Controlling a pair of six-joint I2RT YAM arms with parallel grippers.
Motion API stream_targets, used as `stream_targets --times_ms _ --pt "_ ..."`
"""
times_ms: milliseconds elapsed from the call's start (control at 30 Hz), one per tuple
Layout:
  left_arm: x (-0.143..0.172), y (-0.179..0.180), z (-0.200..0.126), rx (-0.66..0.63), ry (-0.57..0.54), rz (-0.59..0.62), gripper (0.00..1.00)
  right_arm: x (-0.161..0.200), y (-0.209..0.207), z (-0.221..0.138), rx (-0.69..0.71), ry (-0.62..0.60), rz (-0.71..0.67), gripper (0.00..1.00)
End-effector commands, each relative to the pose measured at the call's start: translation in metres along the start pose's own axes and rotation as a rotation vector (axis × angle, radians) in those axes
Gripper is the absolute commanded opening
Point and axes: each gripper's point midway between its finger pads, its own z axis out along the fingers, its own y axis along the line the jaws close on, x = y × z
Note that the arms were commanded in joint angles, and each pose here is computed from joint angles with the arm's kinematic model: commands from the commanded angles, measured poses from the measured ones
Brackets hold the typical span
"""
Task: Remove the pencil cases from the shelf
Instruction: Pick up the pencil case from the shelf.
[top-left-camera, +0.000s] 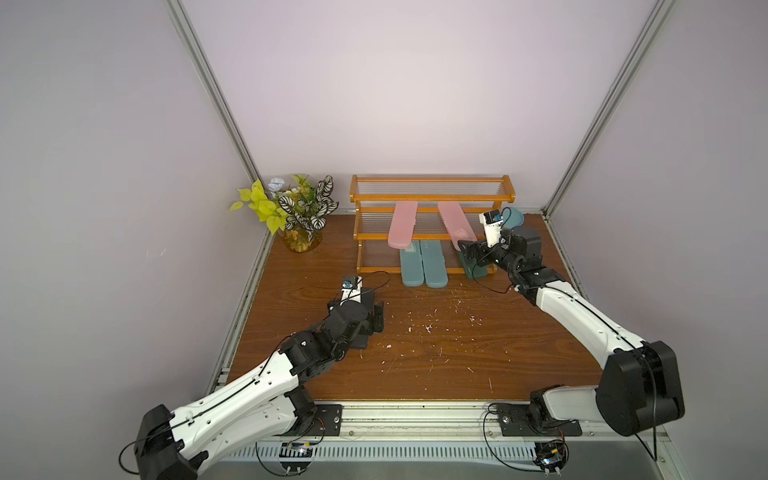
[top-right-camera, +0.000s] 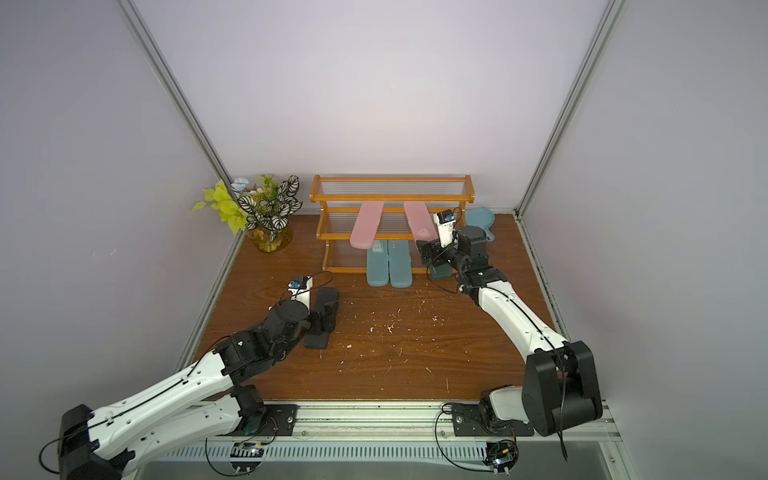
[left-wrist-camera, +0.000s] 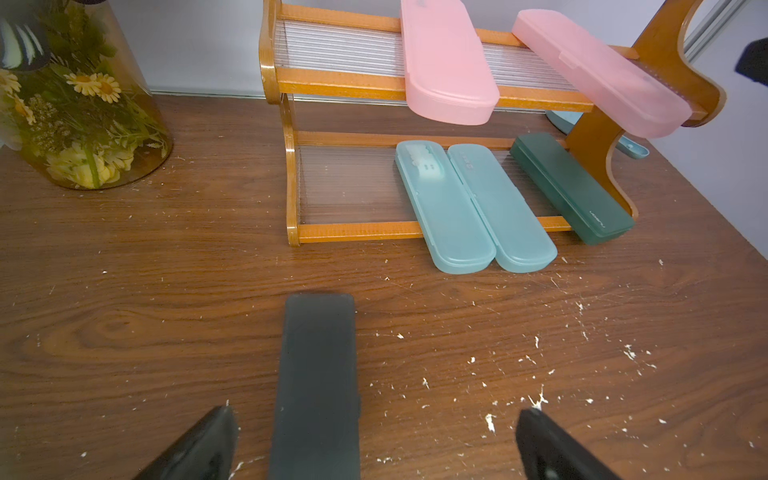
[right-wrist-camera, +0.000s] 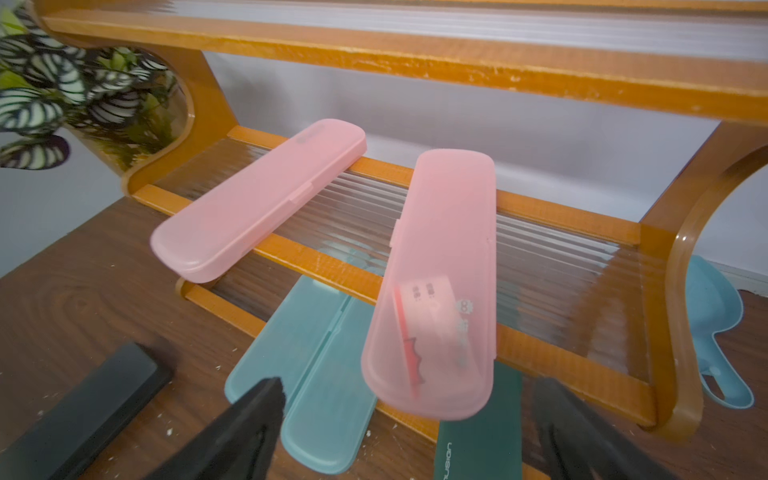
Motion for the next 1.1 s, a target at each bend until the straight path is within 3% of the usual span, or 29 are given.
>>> stream_targets --times_ms 0,567,1067 --pt "-0.007 -0.003 -0.002 0.007 -0.016 0.027 0.99 -0.032 -0.003 0.006 0.033 -0.09 -0.039 0.99" --pt "-0.007 0.011 -0.003 -0.018 -0.009 0.023 0.99 -0.026 -0.01 0.054 0.094 -0.067 -0.078 0.96" --pt "-0.003 0.014 0.001 -0.016 0.007 0.024 0.99 -0.015 -0.01 0.076 0.144 -0.032 -0.106 0.87"
